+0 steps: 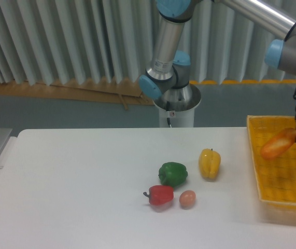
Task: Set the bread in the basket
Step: 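Lower the baguette into the basket and open the gripper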
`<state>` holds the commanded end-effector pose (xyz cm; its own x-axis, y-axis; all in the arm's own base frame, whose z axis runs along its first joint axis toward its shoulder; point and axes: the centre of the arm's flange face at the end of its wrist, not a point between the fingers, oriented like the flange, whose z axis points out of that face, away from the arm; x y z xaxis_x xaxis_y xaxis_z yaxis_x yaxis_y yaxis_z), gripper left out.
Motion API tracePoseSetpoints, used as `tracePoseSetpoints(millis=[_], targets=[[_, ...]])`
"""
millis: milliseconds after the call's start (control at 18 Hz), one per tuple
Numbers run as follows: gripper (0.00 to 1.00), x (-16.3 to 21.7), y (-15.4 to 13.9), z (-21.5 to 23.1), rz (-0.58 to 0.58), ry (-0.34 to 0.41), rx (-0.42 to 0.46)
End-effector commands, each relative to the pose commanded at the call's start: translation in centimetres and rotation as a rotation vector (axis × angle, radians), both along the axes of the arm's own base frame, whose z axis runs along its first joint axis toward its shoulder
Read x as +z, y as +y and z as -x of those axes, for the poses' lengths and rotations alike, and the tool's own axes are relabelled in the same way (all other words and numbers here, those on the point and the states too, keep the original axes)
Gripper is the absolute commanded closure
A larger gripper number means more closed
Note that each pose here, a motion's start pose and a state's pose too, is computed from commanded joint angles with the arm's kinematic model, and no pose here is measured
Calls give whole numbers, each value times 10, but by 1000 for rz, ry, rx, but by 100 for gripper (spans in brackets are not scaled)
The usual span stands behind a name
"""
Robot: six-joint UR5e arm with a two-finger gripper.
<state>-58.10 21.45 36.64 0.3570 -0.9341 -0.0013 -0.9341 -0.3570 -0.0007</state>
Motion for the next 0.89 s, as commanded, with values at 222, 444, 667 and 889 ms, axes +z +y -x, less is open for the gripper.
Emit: tracePoseSetpoints(millis=[222,444,667,889], targets=[[0,-6,6,5,-86,-4,4],[0,-9,6,8,-92,-3,9],[0,-9,4,10,-92,-3,10],[0,-9,4,10,-97,-4,15]])
